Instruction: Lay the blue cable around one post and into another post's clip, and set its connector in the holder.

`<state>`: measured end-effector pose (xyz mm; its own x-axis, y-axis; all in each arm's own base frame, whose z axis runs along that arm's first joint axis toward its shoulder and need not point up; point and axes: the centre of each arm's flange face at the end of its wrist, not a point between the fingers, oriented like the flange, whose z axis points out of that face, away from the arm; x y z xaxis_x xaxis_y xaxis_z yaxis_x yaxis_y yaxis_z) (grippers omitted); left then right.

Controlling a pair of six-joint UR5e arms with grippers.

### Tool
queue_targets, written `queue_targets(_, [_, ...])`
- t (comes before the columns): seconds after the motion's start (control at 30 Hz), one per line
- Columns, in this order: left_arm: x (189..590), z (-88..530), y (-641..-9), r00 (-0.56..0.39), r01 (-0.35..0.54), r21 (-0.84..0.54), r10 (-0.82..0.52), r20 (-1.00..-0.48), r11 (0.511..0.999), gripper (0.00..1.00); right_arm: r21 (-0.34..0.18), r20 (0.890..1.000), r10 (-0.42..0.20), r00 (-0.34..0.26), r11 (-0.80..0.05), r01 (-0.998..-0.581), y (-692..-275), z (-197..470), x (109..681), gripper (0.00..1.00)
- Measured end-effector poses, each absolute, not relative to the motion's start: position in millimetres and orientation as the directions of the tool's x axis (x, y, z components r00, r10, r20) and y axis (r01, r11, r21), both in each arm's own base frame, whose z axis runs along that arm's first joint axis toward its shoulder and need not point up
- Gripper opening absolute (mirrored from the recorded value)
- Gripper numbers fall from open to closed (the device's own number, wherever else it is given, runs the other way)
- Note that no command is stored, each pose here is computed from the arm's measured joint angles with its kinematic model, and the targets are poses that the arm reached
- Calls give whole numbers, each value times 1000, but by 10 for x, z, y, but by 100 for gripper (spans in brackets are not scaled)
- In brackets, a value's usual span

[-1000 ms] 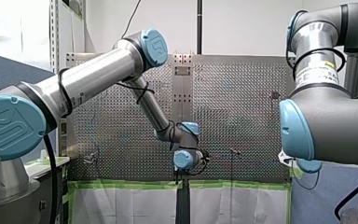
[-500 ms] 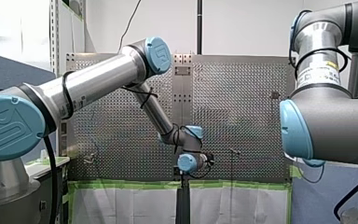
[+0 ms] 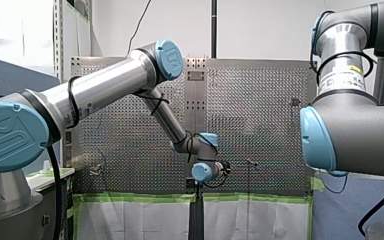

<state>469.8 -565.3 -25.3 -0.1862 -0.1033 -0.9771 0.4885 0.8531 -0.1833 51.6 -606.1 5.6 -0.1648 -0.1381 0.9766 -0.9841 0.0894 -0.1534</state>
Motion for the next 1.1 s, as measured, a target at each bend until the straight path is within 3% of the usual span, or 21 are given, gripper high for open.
queue_targets(0.53, [4754, -251, -5616, -224, 487, -226, -129, -966, 844, 0, -152, 979, -141, -150, -6, -988, -6143, 105, 670, 0])
queue_targets(1.1, [4976, -307, -5309, -247, 459, -147, -33, -968, 876, 0, -147, 986, -104, -133, -148, -978, -6212, 150, 730, 0])
